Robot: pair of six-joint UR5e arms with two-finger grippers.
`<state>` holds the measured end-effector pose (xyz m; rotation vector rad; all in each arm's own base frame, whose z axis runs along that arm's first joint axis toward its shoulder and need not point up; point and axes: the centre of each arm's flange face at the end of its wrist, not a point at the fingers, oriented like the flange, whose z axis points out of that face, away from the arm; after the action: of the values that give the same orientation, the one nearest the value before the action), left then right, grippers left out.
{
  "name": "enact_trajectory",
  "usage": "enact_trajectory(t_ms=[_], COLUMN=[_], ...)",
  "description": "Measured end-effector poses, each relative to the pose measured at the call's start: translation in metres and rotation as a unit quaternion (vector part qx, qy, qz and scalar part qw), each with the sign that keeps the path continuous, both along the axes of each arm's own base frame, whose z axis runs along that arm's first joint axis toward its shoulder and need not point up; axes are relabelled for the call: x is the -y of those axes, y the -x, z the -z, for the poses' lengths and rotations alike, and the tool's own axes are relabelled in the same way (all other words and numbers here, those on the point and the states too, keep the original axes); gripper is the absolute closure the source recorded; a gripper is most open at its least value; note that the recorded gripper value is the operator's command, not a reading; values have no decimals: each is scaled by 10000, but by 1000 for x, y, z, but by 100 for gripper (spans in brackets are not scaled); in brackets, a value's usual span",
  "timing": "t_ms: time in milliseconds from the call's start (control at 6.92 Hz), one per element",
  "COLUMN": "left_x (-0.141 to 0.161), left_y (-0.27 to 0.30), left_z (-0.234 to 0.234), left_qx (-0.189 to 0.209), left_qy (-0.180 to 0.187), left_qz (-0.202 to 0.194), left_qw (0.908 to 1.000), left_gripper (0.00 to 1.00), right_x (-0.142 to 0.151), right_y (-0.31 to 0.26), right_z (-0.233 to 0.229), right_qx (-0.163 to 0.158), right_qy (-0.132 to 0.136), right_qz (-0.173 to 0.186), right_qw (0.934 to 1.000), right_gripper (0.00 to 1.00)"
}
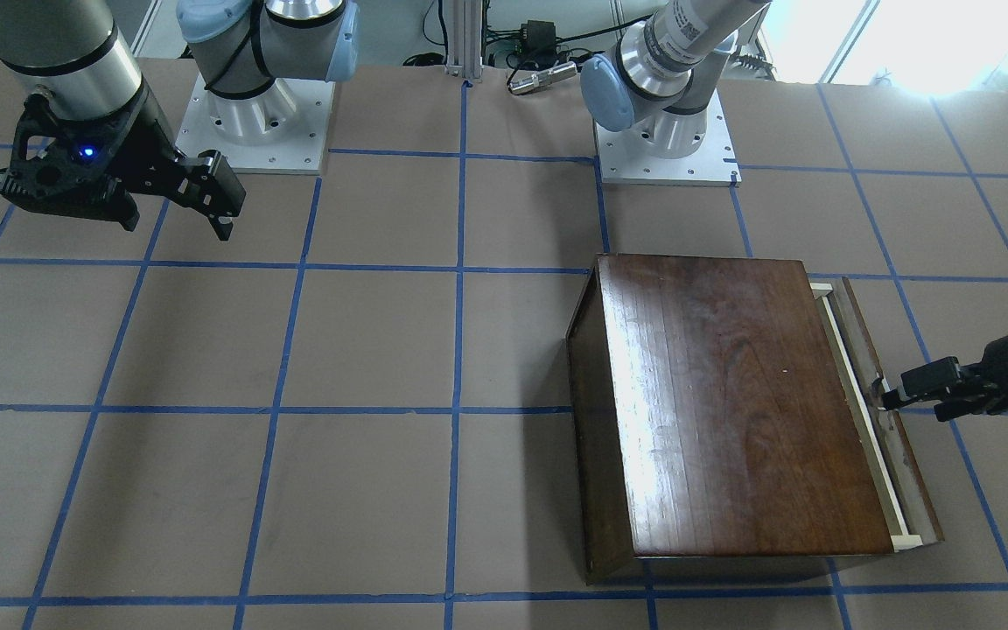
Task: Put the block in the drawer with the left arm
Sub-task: 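Pull the drawer outward from the cabinet with the left gripper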
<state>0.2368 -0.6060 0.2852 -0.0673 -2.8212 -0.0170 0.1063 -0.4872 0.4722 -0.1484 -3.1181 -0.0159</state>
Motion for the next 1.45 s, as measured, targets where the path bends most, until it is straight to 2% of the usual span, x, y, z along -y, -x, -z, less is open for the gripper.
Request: enact_trajectory(t_ms=[1446], left_x=[-6], left_y=[-23], left_z=[-3], left_qx=[204], left_qy=[2], left_qz=[-50], left_qw=[9998], left_gripper=[0], right_x=[0], right_y=[0], right_z=[0], right_qx=[0], right_qy=[-1], right_qz=[0], right_qw=[10000], right_gripper=[0])
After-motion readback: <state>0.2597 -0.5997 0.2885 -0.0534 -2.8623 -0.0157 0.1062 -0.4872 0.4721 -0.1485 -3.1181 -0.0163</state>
